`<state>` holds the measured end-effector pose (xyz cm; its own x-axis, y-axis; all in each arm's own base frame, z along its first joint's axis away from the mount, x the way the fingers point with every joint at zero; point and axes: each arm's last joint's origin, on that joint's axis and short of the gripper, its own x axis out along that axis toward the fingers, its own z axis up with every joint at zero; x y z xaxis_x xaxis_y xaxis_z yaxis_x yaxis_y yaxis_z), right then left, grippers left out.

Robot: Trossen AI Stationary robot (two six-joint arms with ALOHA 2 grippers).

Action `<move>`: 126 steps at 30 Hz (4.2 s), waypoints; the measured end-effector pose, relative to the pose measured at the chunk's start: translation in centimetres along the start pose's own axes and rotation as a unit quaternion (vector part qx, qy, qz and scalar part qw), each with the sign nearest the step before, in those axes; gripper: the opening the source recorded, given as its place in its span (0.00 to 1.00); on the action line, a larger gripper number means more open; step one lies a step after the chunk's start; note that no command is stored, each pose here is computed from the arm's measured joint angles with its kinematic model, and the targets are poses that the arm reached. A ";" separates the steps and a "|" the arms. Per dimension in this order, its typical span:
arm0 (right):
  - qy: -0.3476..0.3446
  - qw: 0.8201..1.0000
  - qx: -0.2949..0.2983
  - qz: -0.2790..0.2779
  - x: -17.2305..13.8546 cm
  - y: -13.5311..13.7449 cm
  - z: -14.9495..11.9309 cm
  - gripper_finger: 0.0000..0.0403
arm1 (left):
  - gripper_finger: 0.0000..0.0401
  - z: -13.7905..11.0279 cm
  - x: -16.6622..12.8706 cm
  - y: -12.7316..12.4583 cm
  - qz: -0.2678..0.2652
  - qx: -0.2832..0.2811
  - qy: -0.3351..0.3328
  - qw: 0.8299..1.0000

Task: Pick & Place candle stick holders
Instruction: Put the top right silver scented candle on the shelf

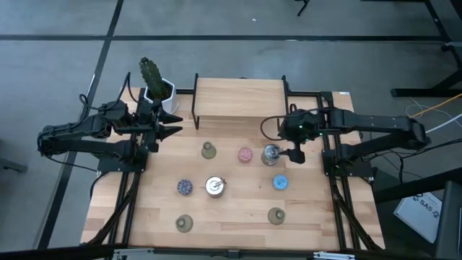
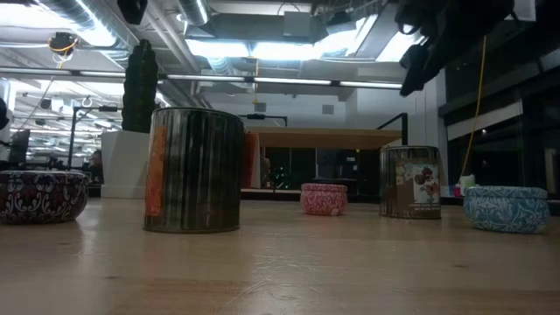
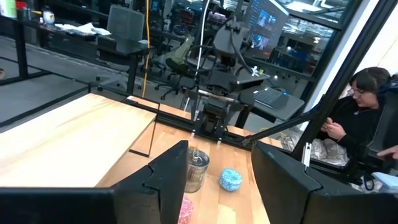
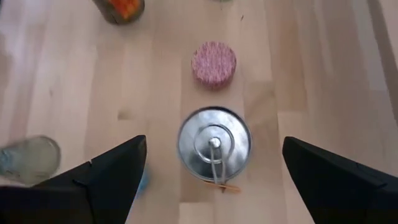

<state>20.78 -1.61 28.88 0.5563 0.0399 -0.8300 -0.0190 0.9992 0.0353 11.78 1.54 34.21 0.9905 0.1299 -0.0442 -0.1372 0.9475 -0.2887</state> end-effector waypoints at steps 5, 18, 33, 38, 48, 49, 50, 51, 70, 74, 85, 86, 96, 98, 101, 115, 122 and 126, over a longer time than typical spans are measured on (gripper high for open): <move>0.039 0.999 -0.011 -0.003 1.2 -0.3 0.6 0.94 | 0.45 0.0 0.0 0.0 0.002 0.000 0.002 1.000; 0.065 0.997 -0.046 0.002 2.7 -0.4 0.8 0.94 | 0.45 0.0 0.0 0.0 0.004 0.000 0.002 1.000; 0.108 0.992 -0.053 0.024 5.2 -0.6 0.9 0.94 | 0.45 -0.1 0.0 0.1 0.007 0.000 0.003 1.000; 0.120 0.991 -0.058 0.026 6.3 -0.7 1.1 0.94 | 0.45 -0.2 0.0 0.1 0.008 0.000 0.008 1.000; 0.153 0.986 -0.064 0.014 8.3 -1.1 1.0 0.94 | 0.45 -0.2 0.0 0.1 0.009 0.000 0.009 1.000; 0.153 0.986 -0.063 0.014 8.4 -1.1 1.0 0.94 | 0.45 -0.2 0.0 0.1 0.009 0.000 0.009 1.000; 0.154 0.986 -0.063 0.014 8.5 -1.1 1.0 0.94 | 0.45 -0.2 0.0 0.1 0.009 0.000 0.009 1.000; 0.157 0.986 -0.063 0.014 8.5 -1.1 0.9 0.94 | 0.45 -0.2 0.0 0.1 0.009 0.000 0.009 1.000; 0.158 0.985 -0.064 0.019 8.5 -1.1 0.9 0.94 | 0.45 -0.2 0.0 0.1 0.009 0.000 0.010 1.000; 0.156 0.985 -0.064 0.019 8.5 -1.1 0.9 0.94 | 0.45 -0.2 0.0 0.1 0.009 0.000 0.010 1.000; 0.152 0.986 -0.063 0.018 8.5 -1.1 1.0 0.94 | 0.45 -0.2 0.0 0.1 0.009 -0.004 0.010 1.000; 0.148 0.987 -0.063 0.017 8.5 -1.1 1.1 0.94 | 0.45 -0.2 0.0 0.1 0.009 -0.005 0.010 1.000; 0.097 0.993 -0.069 0.009 8.8 -1.2 2.0 0.94 | 0.45 -0.2 0.0 0.1 0.009 -0.005 0.010 1.000; 0.090 0.994 -0.069 0.008 8.8 -1.2 2.2 0.94 | 0.45 -0.2 0.0 0.1 0.009 -0.005 0.011 1.000; 0.078 0.994 -0.076 0.005 8.9 -1.2 2.4 0.94 | 0.45 -0.2 0.0 0.1 0.009 -0.005 0.010 1.000; 0.009 1.000 0.010 -0.011 9.0 -1.4 3.7 0.94 | 0.45 -0.2 0.0 0.1 0.009 -0.018 0.010 1.000; 0.010 0.999 0.007 -0.032 9.0 -1.5 3.8 0.96 | 0.45 -0.2 0.0 0.1 0.009 -0.018 0.010 1.000; 0.011 0.999 0.012 -0.033 9.0 -1.5 3.7 0.99 | 0.45 -0.2 0.0 0.1 0.009 -0.018 0.010 1.000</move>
<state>28.89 -2.72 23.47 0.5382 -0.0252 -0.8424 0.0361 0.9993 -0.0068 11.77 1.58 33.97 0.9877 0.1404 -0.0693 -0.1553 0.9339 -0.3221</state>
